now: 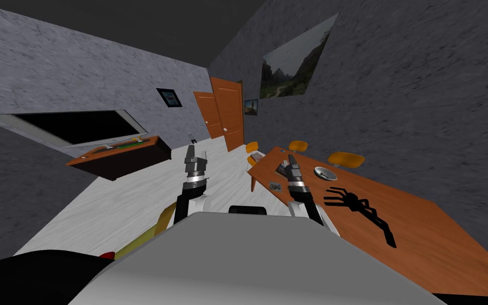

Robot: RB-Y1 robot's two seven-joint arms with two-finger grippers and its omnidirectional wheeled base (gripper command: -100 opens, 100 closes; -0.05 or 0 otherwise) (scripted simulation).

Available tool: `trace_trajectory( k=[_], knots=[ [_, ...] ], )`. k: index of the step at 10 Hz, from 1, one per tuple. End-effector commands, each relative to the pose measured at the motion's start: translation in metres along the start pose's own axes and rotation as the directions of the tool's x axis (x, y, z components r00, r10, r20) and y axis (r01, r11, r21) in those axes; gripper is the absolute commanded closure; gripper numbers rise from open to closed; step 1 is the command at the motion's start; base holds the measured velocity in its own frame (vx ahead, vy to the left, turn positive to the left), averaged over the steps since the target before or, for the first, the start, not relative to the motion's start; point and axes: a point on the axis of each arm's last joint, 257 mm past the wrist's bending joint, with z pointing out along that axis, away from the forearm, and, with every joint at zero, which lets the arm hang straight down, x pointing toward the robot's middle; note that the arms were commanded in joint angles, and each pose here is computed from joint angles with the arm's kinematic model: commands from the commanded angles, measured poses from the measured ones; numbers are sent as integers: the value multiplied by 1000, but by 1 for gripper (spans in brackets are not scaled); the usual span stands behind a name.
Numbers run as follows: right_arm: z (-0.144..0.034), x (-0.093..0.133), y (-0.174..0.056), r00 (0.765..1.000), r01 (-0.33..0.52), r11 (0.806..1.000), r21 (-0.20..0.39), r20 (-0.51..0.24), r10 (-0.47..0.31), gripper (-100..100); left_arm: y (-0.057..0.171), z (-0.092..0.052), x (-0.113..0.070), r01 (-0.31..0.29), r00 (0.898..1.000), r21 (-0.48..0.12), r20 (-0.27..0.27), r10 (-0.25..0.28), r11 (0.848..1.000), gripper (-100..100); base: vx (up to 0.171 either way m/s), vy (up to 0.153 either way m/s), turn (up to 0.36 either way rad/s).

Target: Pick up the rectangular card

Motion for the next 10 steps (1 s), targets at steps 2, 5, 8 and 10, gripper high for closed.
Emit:
trace_trajectory(
  k=[2,5,8,10],
  knots=[
    [-3,14,-31,991,125,990,70,-55,-121,-100,0,0,0,0,1000,0,0,0,1000,0,-34,13,74],
    [-6,21,-51,974,214,971,107,-98,-204,-100,0,0,0,0,1000,0,0,0,1000,0,-25,11,83],
    [-16,32,-92,921,372,911,175,-187,-341,-100,0,0,0,0,1000,0,0,0,1000,0,-34,14,103],
    [-22,37,-114,882,454,868,201,-239,-406,-100,0,0,0,0,1000,0,0,0,1000,0,-32,14,104]
  ],
)
